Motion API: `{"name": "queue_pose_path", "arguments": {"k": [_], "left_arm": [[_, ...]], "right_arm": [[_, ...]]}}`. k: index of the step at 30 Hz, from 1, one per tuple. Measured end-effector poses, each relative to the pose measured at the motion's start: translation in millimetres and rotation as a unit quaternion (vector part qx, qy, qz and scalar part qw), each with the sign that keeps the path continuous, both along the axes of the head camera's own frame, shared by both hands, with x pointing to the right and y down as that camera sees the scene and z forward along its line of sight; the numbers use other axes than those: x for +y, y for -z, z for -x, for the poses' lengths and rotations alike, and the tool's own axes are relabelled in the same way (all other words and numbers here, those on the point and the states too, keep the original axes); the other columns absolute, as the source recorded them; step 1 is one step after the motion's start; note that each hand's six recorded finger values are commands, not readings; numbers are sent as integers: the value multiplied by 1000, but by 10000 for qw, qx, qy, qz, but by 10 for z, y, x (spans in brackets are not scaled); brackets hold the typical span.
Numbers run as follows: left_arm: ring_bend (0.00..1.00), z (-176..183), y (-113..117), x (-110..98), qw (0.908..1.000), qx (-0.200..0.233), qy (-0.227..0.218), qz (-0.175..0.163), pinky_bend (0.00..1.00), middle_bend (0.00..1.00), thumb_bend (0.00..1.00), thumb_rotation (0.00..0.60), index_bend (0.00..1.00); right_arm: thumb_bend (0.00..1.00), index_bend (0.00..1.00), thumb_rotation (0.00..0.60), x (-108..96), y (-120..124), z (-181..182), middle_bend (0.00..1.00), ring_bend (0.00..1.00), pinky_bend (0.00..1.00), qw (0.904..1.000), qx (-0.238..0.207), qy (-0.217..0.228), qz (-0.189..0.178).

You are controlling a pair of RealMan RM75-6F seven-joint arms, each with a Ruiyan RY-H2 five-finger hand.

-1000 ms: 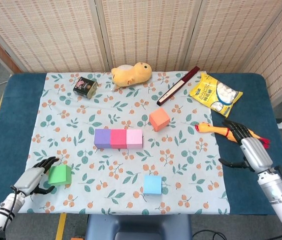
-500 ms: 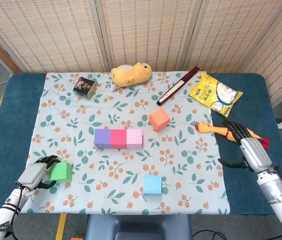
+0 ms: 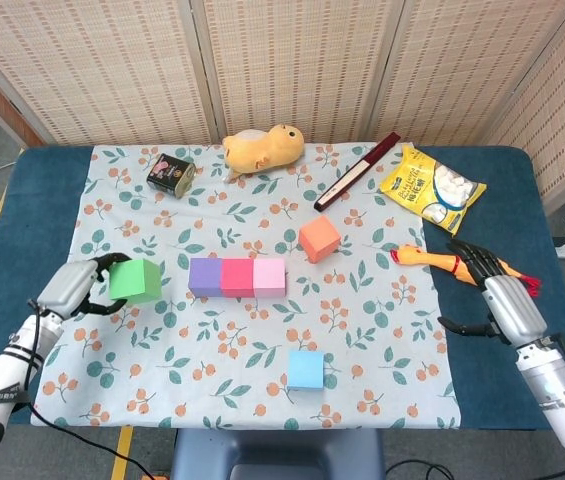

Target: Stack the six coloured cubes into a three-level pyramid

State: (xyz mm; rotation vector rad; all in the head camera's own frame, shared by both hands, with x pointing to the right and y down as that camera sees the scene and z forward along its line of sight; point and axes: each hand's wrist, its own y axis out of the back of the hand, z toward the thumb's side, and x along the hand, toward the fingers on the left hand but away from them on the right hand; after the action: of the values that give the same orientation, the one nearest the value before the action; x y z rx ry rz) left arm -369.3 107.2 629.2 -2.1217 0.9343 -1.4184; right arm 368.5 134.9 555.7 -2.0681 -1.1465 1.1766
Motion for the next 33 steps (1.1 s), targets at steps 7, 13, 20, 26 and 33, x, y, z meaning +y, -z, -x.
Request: {"name": "queue_pose_path", "arguments": {"k": [7,13,20,26,33], "left_arm": [[316,-463,84,-466,9991,92,-400,-75,365,304,310,600,401],[316,-841,23,-643,9974,-43,-719,12,361,304,311,600,391],[316,-1186,-79,-702,9959,-124,-881,191,348,303,313,600,385],[311,-1352,-153,-653,9916,-400,-1223,160,344,302,315,600,384],[310,-1451,-212,-620,9900,-579,-1277,145,343,301,317,600,382]], "right_arm": [[84,0,600,11,35,2,39,0,46,10000,-4,-6,-22],[84,0,600,25,62,-22,39,0,46,10000,19,-45,-31],[84,0,600,43,80,-37,39,0,46,10000,46,-50,-19],[84,0,600,53,74,-39,39,0,46,10000,61,-55,8],[84,0,600,47,47,-25,39,0,46,10000,49,-39,35]]}}
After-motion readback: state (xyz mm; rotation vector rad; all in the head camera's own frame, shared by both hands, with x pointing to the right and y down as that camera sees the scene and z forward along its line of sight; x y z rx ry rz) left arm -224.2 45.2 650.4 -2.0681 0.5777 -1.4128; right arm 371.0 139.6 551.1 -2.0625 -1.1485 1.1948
